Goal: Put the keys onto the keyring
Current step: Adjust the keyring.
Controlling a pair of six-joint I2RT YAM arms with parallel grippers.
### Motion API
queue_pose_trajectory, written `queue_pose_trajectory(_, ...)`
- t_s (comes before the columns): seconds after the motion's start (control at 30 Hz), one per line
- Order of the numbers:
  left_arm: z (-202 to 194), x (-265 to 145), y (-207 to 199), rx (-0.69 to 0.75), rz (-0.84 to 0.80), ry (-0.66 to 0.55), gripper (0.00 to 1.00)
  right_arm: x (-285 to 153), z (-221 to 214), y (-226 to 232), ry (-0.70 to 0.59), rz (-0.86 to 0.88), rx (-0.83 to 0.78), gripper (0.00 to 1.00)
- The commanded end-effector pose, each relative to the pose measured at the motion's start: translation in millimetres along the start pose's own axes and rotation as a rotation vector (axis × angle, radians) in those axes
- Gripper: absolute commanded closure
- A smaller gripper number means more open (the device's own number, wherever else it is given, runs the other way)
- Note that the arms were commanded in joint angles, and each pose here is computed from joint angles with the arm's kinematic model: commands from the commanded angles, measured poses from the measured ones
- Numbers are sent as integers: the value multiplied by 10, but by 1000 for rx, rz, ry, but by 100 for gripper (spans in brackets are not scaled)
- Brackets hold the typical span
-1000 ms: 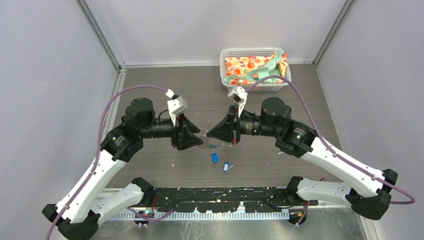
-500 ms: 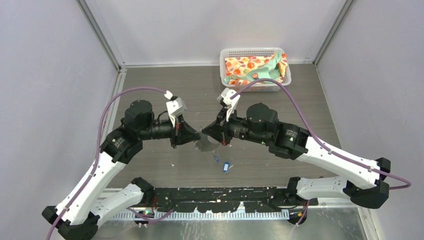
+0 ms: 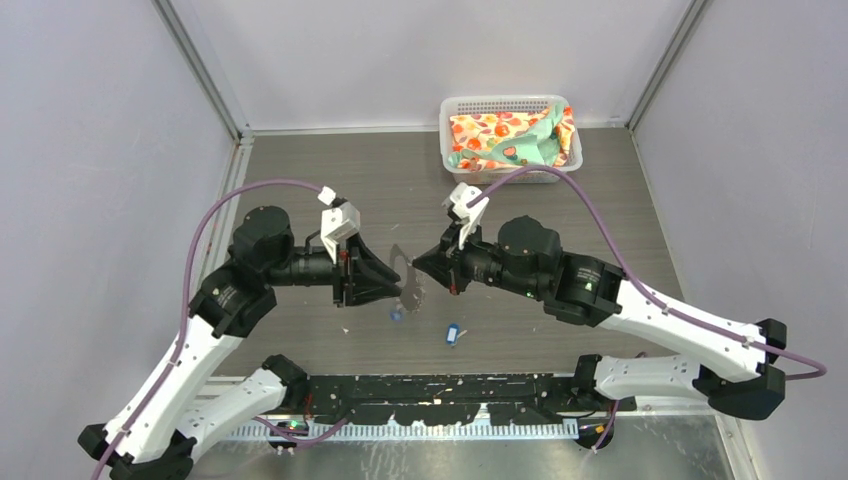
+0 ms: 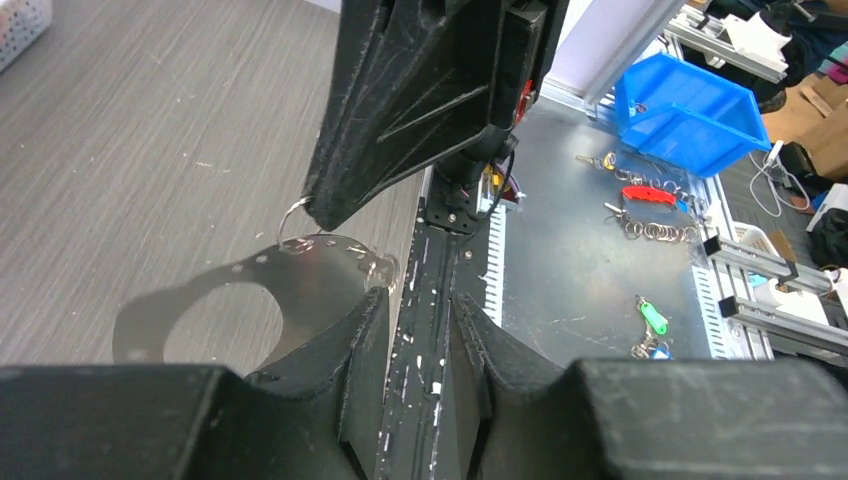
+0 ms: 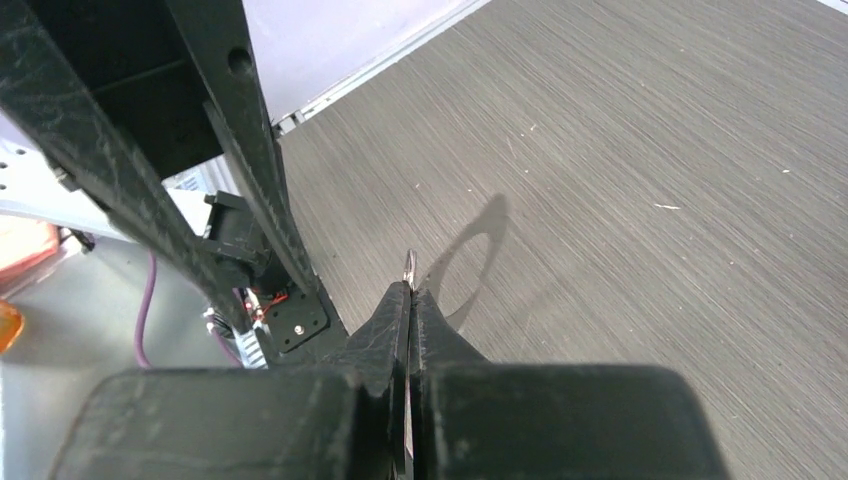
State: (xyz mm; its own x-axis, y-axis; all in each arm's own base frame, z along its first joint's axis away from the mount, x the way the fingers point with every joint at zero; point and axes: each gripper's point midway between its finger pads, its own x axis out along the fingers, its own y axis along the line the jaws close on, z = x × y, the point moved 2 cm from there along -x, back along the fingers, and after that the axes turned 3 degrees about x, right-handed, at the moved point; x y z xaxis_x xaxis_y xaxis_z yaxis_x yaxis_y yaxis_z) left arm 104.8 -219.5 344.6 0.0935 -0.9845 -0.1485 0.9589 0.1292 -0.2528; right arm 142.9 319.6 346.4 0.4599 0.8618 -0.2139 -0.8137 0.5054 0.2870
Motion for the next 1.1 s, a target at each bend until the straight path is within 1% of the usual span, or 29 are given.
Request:
queue_pose_trajectory(0.0,229,-101,-138,99,-15,-39,71,-227,290,170,-135,97,9,99)
queue_pose_trajectory(0.1,370,-169,36,197,127,-61,76,-316,287,278,-168,180,15,99)
queue_pose_trajectory(0.17,417,-183,83,223,158,-65,78,-372,300,317,-205,217,19,99)
queue_pose_trajectory(0.23,408,-160,46,197,126,-56,75,-399,308,334,-230,236,22,99)
queue_pose_trajectory(0.37,297,-74,-29,118,31,-22,61,-446,342,368,-297,273,21,99)
queue_pose_trajectory(0.43,261,-48,-41,103,3,-9,58,-456,340,377,-319,287,24,99)
queue_pose_trajectory(0.6,237,11,-57,77,-51,7,55,-472,345,413,-357,322,15,99)
queue_pose_trajectory(0.73,214,41,-28,65,-60,22,53,-459,331,446,-348,343,-7,99)
queue_pose_trajectory(0.8,209,38,-21,68,-55,23,51,-468,327,459,-347,353,-18,99)
queue_pose_trajectory(0.97,275,10,-57,95,-63,10,50,-504,315,472,-350,368,-41,99)
queue_pose_trajectory(1.07,287,-4,-164,96,-129,7,50,-504,309,492,-345,380,-50,99)
